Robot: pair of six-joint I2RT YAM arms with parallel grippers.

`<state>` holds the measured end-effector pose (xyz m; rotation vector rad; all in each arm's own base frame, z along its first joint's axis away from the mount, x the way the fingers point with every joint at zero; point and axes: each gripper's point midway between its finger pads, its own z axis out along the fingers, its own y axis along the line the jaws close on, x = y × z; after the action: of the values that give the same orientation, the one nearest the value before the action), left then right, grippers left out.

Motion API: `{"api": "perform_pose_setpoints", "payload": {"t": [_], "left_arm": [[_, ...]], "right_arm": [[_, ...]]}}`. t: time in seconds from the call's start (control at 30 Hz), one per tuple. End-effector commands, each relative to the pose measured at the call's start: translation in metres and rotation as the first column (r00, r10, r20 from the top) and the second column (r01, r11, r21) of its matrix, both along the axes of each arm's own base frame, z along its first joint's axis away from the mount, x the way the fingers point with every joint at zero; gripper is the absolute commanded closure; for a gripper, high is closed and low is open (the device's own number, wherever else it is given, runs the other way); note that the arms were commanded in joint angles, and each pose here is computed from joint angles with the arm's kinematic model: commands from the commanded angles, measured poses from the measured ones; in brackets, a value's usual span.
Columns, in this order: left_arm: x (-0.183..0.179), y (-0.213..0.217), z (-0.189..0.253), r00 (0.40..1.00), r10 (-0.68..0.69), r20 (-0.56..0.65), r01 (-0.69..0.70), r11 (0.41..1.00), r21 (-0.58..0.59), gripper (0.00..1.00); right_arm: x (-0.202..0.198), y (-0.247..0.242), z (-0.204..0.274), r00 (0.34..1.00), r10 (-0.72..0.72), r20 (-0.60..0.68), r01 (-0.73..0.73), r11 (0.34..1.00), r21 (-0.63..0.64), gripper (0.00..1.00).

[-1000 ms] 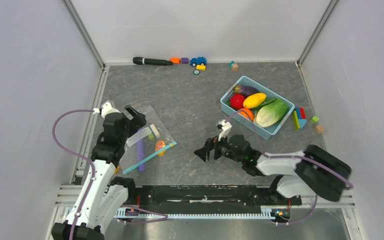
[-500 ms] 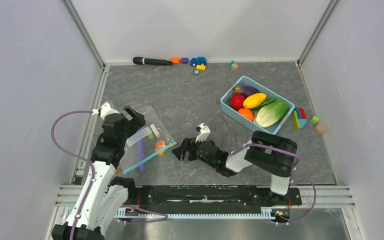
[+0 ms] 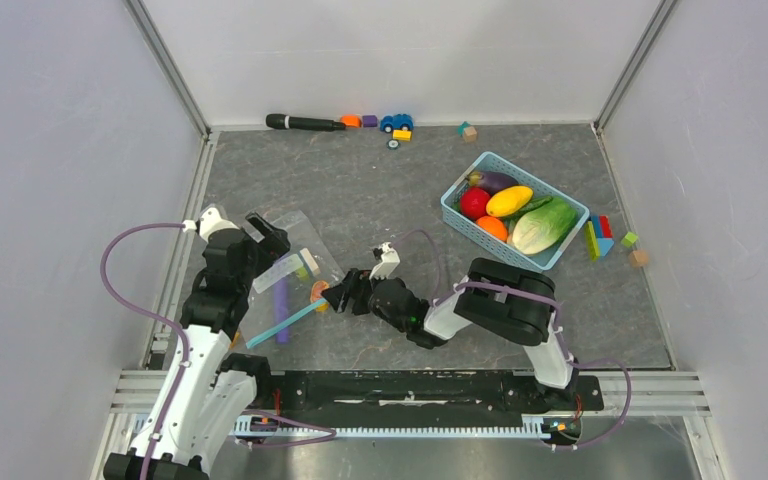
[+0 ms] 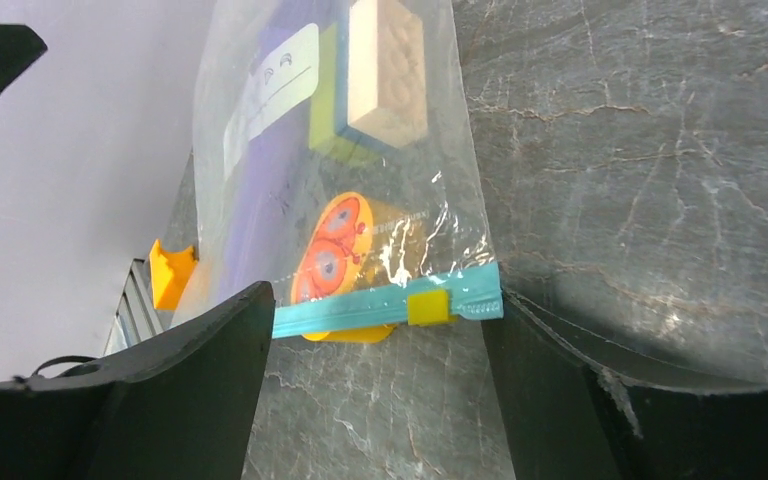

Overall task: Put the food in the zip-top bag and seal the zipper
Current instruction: Pick up the zipper food storage bag at the center of the board.

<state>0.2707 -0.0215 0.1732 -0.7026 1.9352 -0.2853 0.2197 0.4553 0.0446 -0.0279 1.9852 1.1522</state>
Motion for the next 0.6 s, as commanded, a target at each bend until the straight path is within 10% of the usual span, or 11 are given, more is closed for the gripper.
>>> {"api": "perform_pose_setpoints", "payload": {"t": [0.0, 0.57], "left_arm": [[0.001, 0.005, 0.003, 0.999, 0.034, 0.012, -0.034, 0.999, -0.005, 0.00], [0.001, 0.003, 0.000, 1.000, 0.026, 0.000, -0.026, 1.000, -0.011, 0.00]], "right_arm": [[0.002, 0.000, -0.027, 0.998, -0.037, -0.049, 0.035, 0.998, -0.049, 0.21], [0.014, -0.002, -0.009, 0.997, -0.077, 0.023, 0.078, 0.995, -0.060, 0.84]]}}
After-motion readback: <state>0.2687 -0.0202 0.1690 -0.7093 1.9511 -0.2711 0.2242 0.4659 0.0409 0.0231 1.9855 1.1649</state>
